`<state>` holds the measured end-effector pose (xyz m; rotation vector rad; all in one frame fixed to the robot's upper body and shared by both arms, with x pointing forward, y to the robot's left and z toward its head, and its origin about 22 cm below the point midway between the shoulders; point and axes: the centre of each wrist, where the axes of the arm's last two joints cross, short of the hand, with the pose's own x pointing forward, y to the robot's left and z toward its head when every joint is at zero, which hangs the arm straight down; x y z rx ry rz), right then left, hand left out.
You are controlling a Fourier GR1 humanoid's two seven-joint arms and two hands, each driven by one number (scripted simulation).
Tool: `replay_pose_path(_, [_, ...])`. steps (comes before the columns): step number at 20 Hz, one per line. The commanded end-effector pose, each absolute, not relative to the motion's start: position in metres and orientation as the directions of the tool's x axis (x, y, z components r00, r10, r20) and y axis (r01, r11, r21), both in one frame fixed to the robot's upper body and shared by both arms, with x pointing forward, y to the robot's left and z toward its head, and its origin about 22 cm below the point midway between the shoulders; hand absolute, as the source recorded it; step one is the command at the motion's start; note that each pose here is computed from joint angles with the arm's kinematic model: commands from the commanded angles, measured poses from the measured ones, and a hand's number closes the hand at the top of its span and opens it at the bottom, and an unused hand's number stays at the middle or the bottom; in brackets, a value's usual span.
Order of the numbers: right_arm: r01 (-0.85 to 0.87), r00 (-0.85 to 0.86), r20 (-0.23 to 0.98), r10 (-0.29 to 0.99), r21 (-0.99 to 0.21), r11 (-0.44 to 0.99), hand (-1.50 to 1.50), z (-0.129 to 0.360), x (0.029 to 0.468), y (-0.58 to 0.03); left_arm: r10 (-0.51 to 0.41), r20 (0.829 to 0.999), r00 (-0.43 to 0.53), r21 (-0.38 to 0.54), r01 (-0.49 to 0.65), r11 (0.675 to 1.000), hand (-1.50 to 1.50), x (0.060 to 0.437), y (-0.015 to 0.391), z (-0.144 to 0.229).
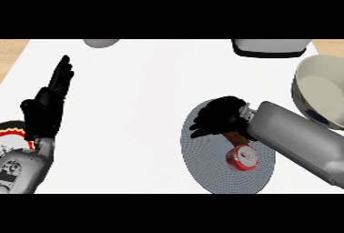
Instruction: Pick the sweet potato from the placemat and place it in the bowl
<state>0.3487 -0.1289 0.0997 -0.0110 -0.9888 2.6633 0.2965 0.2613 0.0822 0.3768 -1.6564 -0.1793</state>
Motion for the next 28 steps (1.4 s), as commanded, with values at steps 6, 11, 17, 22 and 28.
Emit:
replay_pose_path(6, [-0.278, -0.958, 0.105, 0.267, -0.569, -0.773, -1.5, 0.063, 0.359, -0.126, -0.338, 0.939, -0.067, 0.327, -0.135, 0.935, 0.0, 0.303, 0.277, 0.08])
replay_pose_path(11, [-0.27, -0.96, 0.106, 0.258, -0.578, -0.77, -1.5, 0.043, 0.356, -0.139, -0.346, 0.935, -0.077, 0.333, -0.144, 0.932, 0.0, 0.289, 0.266, 0.08])
replay_pose_path(17, [-0.274, -0.96, 0.102, 0.261, -0.549, -0.79, -1.5, 0.006, 0.365, -0.149, -0.361, 0.929, -0.078, 0.347, -0.152, 0.926, 0.0, 0.279, 0.265, 0.074])
replay_pose_path(22, [-0.182, -0.983, 0.09, 0.16, -0.576, -0.797, 1.5, 0.004, 0.37, -0.141, -0.357, 0.93, -0.082, 0.343, -0.151, 0.927, 0.0, 0.289, 0.274, 0.075])
replay_pose_path(28, [-0.18, -0.984, 0.112, 0.141, -0.601, -0.779, 1.5, -0.006, 0.36, -0.127, -0.352, 0.933, -0.078, 0.339, -0.143, 0.93, 0.0, 0.273, 0.27, 0.074])
